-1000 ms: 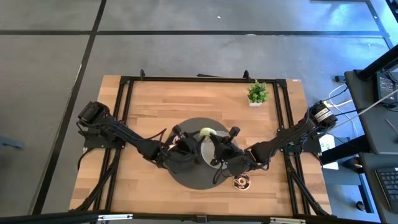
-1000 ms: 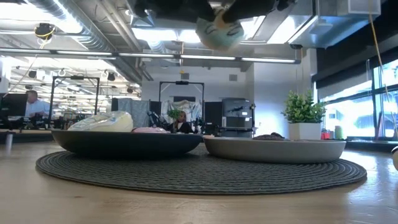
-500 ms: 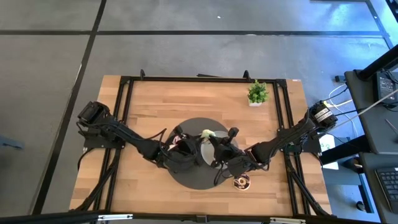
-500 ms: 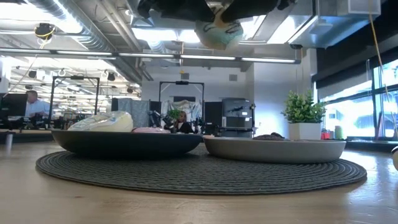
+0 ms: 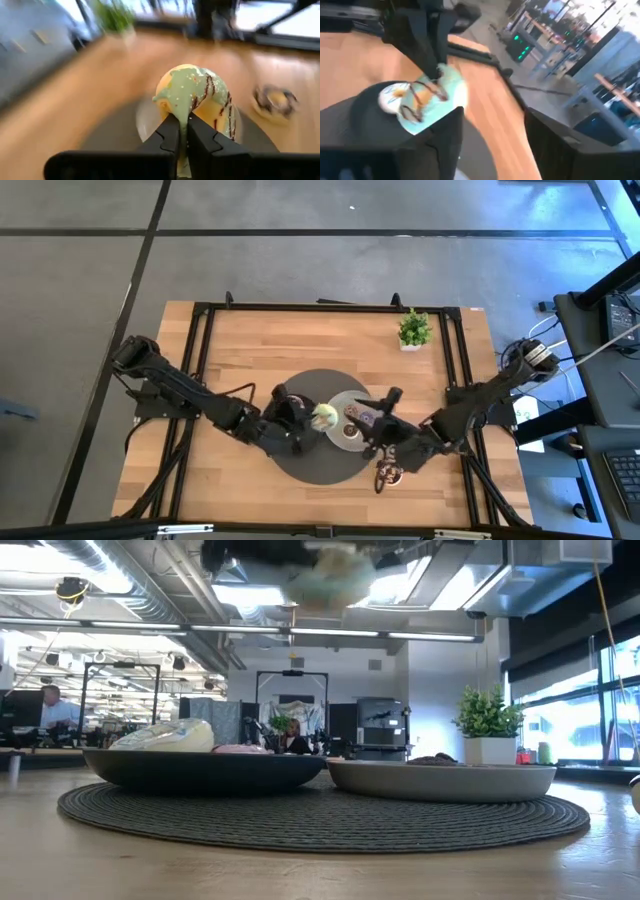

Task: Pick & Place donuts
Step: Put the big blue donut on the black plate

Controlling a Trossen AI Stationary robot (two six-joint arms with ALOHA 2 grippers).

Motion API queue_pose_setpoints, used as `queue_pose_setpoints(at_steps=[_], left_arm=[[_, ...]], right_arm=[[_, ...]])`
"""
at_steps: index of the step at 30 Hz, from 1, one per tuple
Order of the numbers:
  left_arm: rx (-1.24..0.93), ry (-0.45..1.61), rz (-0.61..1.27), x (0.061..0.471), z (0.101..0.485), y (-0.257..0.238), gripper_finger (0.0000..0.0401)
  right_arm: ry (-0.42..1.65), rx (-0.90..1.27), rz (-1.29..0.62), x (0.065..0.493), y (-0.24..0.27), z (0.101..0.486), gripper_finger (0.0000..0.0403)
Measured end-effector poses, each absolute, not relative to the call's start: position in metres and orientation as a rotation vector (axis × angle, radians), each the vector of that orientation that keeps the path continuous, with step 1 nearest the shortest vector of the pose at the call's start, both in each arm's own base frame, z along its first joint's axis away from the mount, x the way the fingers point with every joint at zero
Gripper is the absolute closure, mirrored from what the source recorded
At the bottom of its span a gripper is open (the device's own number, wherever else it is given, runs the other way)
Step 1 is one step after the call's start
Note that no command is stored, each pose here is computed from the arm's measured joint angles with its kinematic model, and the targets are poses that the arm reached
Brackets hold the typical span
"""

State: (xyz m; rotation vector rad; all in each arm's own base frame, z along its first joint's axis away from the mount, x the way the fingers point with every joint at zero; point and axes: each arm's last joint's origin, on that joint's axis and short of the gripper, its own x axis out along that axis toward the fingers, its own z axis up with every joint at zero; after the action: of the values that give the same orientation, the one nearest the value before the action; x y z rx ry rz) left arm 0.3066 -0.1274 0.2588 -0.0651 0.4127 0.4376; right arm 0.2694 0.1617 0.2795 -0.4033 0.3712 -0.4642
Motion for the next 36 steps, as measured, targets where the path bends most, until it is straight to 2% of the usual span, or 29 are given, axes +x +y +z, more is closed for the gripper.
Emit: queue_pose_setpoints(at_steps=[7, 15, 24, 36], left_arm=[[-0.295, 0.739, 0.382, 0.308, 0.23, -0.1, 0.0388], [-0.356, 0.902, 0.357, 0.318, 0.202, -0.089, 0.0387], [-0.42, 0.96, 0.414, 0.32, 0.19, -0.083, 0.0386], [-0.458, 0.989, 0.392, 0.322, 0.186, -0.082, 0.0386]], right_arm=[[0.43, -0.293, -0.48, 0.248, 0.159, 0.275, 0.017], [0.506, -0.224, -0.417, 0.245, 0.159, 0.269, 0.017], [0.511, -0.219, -0.419, 0.244, 0.158, 0.268, 0.0169], [0.521, -0.222, -0.411, 0.244, 0.158, 0.268, 0.0169]])
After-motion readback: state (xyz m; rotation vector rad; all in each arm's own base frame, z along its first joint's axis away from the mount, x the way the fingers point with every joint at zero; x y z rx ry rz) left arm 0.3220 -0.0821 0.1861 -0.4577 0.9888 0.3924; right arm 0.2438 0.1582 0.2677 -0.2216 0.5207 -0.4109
